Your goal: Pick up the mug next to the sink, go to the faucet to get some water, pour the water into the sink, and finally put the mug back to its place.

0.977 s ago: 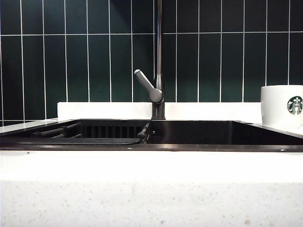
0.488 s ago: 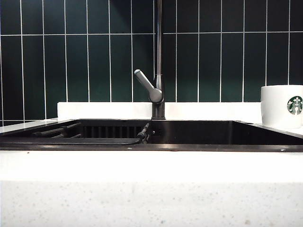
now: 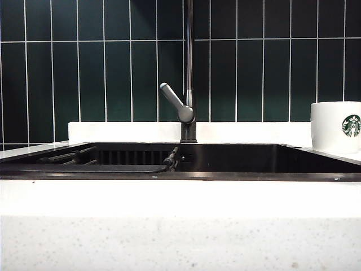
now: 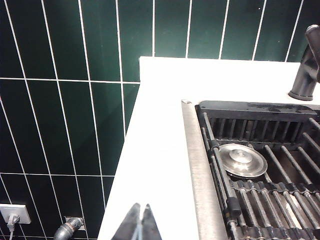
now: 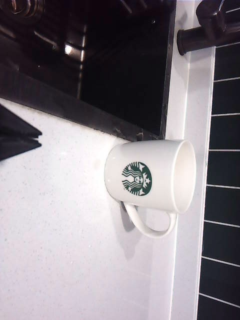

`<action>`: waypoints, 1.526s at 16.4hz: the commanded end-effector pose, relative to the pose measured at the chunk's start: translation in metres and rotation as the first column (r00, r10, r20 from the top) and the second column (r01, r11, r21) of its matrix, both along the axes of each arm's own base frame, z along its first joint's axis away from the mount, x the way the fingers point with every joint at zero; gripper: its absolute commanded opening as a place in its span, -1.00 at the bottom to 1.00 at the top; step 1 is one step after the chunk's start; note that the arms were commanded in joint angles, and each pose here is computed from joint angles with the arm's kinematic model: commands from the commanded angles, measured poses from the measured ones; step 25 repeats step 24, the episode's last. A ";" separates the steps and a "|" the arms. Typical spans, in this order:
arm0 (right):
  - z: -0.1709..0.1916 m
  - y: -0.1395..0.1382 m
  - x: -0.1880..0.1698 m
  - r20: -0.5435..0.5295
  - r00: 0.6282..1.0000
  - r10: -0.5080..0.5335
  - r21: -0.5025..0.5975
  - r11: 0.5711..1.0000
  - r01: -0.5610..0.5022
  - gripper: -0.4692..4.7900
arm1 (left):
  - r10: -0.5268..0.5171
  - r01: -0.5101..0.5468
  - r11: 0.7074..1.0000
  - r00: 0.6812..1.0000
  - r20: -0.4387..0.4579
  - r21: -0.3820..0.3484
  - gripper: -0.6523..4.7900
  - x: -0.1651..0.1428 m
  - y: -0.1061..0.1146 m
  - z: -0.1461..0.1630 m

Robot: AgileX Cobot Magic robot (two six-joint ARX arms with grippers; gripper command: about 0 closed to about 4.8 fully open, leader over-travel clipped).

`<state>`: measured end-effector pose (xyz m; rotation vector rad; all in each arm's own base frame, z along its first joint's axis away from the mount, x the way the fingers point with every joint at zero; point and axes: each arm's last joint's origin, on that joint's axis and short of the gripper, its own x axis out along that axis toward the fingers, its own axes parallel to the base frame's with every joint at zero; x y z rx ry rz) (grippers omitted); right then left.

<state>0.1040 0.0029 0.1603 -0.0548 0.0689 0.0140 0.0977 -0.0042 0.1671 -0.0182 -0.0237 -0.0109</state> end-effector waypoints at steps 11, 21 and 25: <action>0.006 -0.006 -0.007 0.092 0.994 -0.058 0.000 0.998 0.058 -0.84 | -0.004 0.004 1.000 1.000 0.011 0.001 -0.78 0.000 0.000 0.002; 0.006 -0.006 -0.007 0.091 0.994 -0.055 0.000 0.998 0.055 -0.84 | -0.004 0.004 1.000 1.000 0.011 0.001 -0.78 0.000 0.000 0.002; 0.006 -0.006 -0.007 0.092 0.994 -0.055 0.000 0.998 0.055 -0.84 | -0.004 0.004 1.000 1.000 0.011 0.001 -0.78 0.000 0.000 0.002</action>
